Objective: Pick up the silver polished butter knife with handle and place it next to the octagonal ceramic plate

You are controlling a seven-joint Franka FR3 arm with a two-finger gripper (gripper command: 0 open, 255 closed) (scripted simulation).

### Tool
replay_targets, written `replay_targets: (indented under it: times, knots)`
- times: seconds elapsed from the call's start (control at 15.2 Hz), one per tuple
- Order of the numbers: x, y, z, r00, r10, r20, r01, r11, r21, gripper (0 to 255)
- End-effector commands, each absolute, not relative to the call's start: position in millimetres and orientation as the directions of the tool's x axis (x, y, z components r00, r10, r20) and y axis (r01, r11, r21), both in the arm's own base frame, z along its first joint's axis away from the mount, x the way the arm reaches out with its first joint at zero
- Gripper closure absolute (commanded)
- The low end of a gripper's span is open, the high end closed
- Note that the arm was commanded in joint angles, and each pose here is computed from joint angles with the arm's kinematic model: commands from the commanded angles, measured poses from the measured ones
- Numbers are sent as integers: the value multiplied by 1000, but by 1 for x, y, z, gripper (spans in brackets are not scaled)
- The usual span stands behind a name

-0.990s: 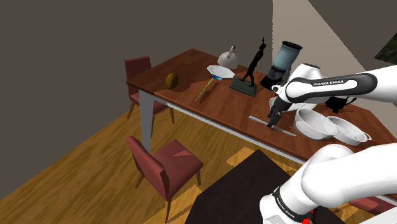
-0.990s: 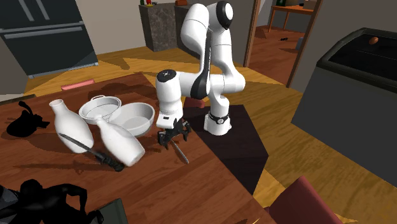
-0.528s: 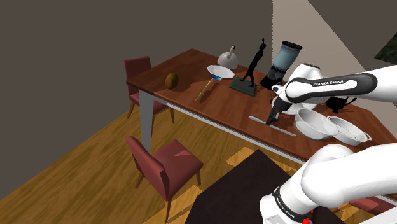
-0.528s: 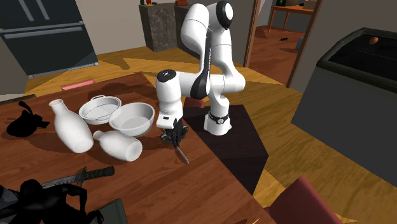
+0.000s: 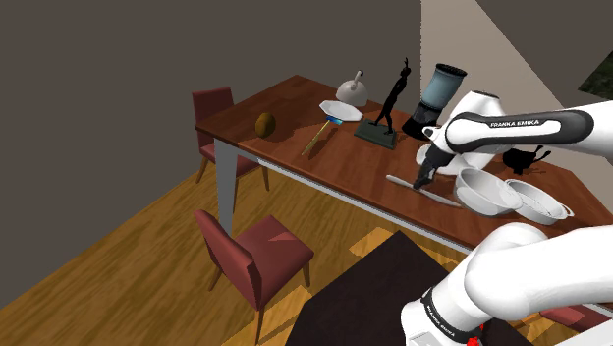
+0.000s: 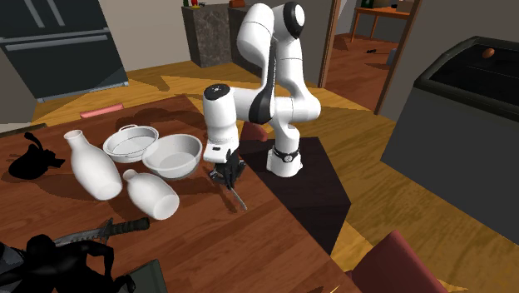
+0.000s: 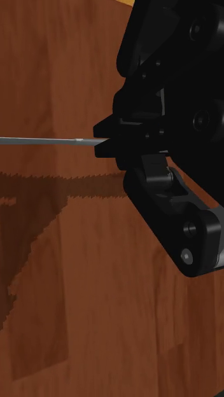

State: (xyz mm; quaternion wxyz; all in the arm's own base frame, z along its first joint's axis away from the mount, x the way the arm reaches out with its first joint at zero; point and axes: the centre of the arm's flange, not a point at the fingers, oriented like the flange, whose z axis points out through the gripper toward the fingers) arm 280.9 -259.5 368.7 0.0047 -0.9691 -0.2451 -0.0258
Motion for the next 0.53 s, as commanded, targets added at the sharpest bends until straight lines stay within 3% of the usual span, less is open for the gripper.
replay_targets:
  times: [0.0,0.46]
  knots:
    - [281,-260,380,879,475,52,475,-880,3,255]
    - [281,-260,417,879,475,52,475,-880,3,255]
